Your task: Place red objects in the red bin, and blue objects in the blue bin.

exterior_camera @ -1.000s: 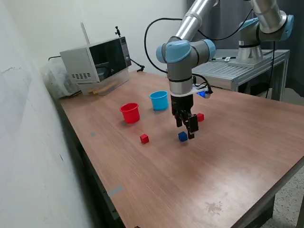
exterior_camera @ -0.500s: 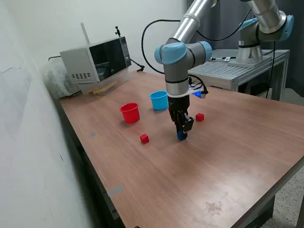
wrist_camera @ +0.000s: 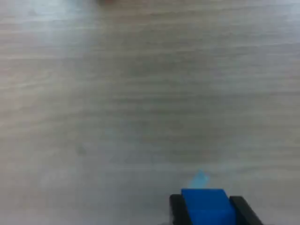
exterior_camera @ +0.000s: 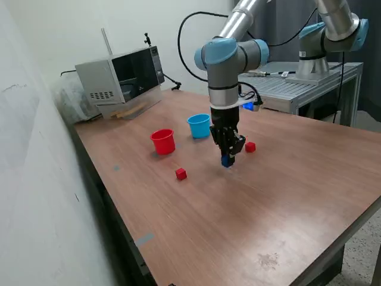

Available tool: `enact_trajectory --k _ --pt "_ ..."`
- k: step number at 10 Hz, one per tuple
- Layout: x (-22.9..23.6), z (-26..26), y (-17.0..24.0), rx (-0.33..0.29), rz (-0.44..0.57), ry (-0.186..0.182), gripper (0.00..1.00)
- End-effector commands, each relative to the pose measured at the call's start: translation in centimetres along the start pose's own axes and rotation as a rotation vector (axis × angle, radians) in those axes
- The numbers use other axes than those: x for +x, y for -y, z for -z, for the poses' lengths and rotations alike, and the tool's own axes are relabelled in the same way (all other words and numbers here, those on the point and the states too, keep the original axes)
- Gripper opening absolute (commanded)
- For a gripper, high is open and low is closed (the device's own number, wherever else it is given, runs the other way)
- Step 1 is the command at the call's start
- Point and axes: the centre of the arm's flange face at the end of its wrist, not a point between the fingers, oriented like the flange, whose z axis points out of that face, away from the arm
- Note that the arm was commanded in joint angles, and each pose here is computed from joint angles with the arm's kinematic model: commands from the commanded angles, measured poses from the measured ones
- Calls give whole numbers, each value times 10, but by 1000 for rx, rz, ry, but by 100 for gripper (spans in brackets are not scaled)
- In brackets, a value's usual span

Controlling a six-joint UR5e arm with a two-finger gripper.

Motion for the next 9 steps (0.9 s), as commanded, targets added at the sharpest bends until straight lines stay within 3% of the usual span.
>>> enact_trajectory --k 1,3,4,9 --pt "-13 84 18 -68 28 -9 0" --pt "-52 145 54 -65 -11 -1 0" --pt "-85 151 62 -54 -56 5 0" --pt "-253 125 70 18 -211 33 0"
